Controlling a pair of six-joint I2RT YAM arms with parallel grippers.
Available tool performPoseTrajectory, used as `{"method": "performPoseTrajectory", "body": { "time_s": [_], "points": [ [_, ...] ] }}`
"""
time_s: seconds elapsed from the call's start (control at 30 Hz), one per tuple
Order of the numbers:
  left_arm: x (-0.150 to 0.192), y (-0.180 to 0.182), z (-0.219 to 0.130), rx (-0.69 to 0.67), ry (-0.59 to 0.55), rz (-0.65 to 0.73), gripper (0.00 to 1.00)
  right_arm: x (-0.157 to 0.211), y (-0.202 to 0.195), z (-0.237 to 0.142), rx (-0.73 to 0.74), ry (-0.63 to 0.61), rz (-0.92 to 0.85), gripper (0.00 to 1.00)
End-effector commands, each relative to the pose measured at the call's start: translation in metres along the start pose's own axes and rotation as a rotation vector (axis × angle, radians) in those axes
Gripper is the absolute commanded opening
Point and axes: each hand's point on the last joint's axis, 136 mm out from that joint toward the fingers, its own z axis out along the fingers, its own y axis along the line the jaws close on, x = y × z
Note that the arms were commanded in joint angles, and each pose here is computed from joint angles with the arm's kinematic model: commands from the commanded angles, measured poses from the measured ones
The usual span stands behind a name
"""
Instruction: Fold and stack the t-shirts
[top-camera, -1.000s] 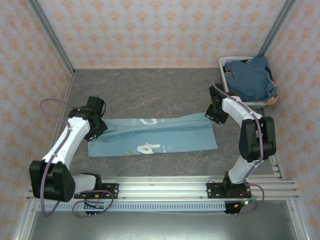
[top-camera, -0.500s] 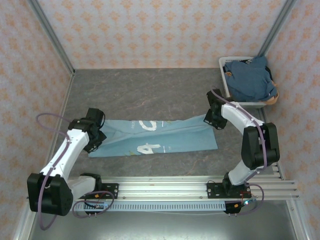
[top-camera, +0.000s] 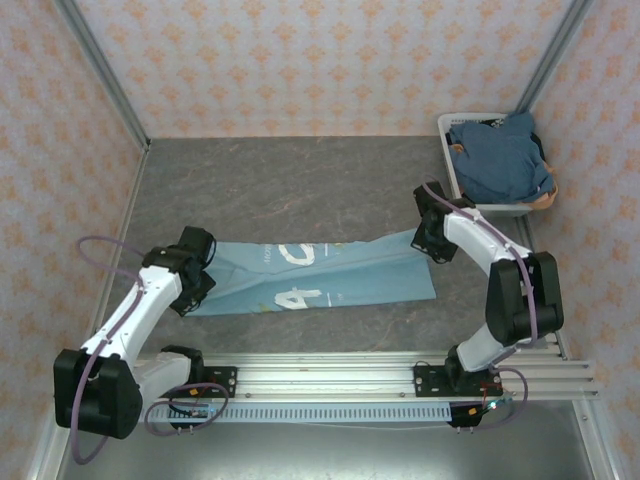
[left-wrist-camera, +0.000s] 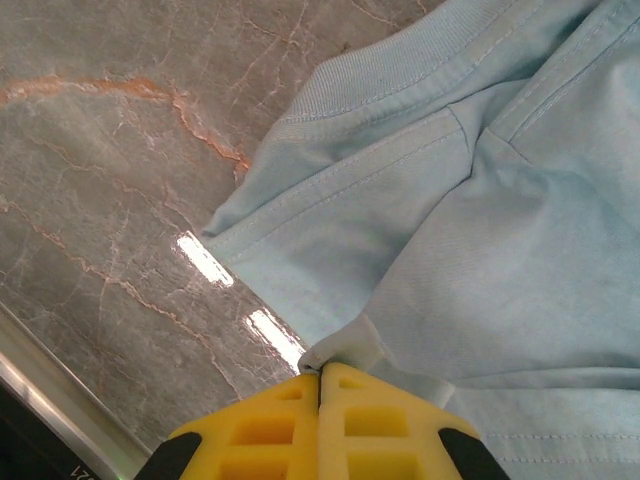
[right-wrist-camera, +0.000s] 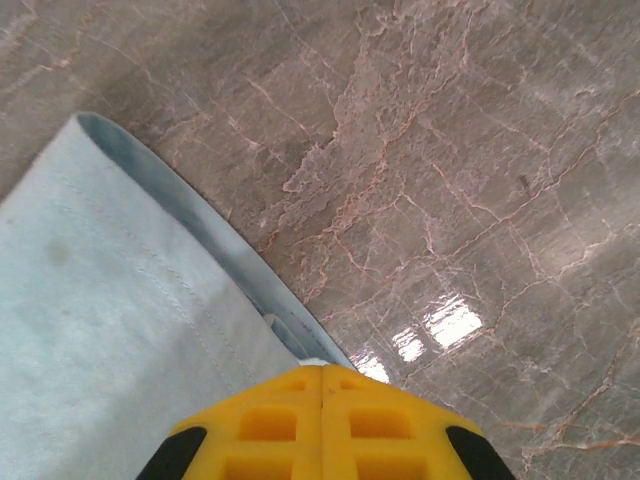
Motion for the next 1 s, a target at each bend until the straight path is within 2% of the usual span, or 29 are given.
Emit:
{"method": "performPoseTrajectory", "body": {
  "time_s": [0.0, 0.37, 0.97],
  "points": [
    [0.001, 0.003, 0.005, -0.025, -0.011, -0.009, 0.0, -0.002, -0.011, -0.012, 0.043, -0.041, 0.016, 0.0],
    [0.003, -0.006, 0.015, -0.032, 0.005, 0.01, 0.0, 0.027, -0.032, 0.006, 0.118, -0.029, 0.02, 0.0],
    [-0.008, -0.025, 0.02, -0.042, -0.013, 0.054, 0.0, 0.052, -0.035, 0.022, 0.109, 0.053, 0.055, 0.0]
  ]
}}
